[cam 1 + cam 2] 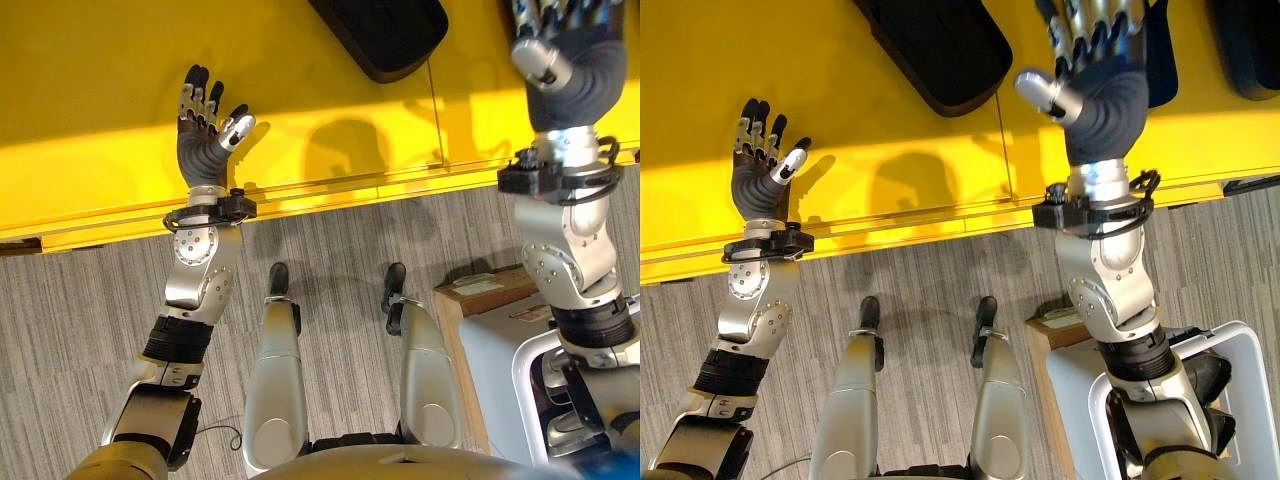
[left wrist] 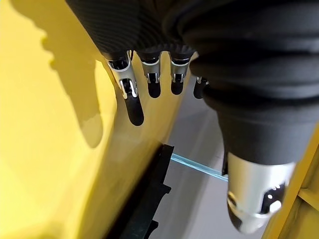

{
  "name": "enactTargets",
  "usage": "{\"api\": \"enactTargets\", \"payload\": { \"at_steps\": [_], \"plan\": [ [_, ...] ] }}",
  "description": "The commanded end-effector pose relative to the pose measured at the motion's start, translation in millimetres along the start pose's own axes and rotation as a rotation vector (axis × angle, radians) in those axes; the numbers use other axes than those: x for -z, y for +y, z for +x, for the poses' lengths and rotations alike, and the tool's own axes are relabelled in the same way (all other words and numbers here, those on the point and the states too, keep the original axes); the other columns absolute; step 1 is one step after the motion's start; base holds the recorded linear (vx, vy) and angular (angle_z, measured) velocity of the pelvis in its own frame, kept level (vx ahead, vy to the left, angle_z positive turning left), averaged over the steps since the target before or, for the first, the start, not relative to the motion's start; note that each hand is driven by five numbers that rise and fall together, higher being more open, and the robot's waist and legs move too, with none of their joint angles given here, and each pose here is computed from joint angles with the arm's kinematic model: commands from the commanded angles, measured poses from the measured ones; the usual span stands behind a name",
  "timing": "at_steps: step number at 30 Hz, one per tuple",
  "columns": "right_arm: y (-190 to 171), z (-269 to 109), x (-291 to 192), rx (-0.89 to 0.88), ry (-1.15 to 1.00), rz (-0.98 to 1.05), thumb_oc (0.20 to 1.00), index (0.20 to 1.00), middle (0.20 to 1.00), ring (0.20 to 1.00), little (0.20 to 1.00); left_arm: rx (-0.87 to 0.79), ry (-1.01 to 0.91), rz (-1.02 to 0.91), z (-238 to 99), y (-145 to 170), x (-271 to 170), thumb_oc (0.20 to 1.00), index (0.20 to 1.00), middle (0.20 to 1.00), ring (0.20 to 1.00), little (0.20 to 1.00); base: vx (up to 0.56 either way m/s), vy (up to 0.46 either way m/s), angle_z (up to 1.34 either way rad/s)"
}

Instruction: Move parts from the plastic box to the shelf.

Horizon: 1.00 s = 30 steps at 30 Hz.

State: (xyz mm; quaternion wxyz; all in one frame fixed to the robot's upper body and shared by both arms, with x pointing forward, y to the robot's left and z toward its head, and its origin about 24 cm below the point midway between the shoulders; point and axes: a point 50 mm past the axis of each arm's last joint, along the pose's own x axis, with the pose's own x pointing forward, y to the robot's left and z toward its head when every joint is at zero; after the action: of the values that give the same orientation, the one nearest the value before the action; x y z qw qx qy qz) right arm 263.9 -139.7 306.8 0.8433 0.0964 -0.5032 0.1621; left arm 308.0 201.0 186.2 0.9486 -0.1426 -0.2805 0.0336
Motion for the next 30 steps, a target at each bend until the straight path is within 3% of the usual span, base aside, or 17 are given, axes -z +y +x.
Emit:
{"api": "enactTargets", "payload": {
  "at_steps": [1, 14, 30],
  "plan": [
    [-4, 12, -12, -0.004, -0.074, -0.088, 1.000, 1.000, 1.000, 1.000, 1.000, -0.011, 0.091, 0.023, -15, 10, 16, 1.000, 1.000, 1.000, 1.000, 1.000, 0.00, 0.000, 0.00],
    [-23, 84, 29, 0.039, 0.147, -0.257, 1.000, 1.000, 1.000, 1.000, 1.000, 0.088, 0.150, -0.006, -24, 2, 25, 1.000, 1.000, 1.000, 1.000, 1.000, 0.01, -0.001, 0.01],
    [-58, 108, 33, 0.201, 0.215, -0.415, 1.000, 1.000, 1.000, 1.000, 1.000, 0.092, 0.174, -0.005, -28, 7, 28, 1.000, 1.000, 1.000, 1.000, 1.000, 0.00, 0.000, 0.00]
  ]
}}
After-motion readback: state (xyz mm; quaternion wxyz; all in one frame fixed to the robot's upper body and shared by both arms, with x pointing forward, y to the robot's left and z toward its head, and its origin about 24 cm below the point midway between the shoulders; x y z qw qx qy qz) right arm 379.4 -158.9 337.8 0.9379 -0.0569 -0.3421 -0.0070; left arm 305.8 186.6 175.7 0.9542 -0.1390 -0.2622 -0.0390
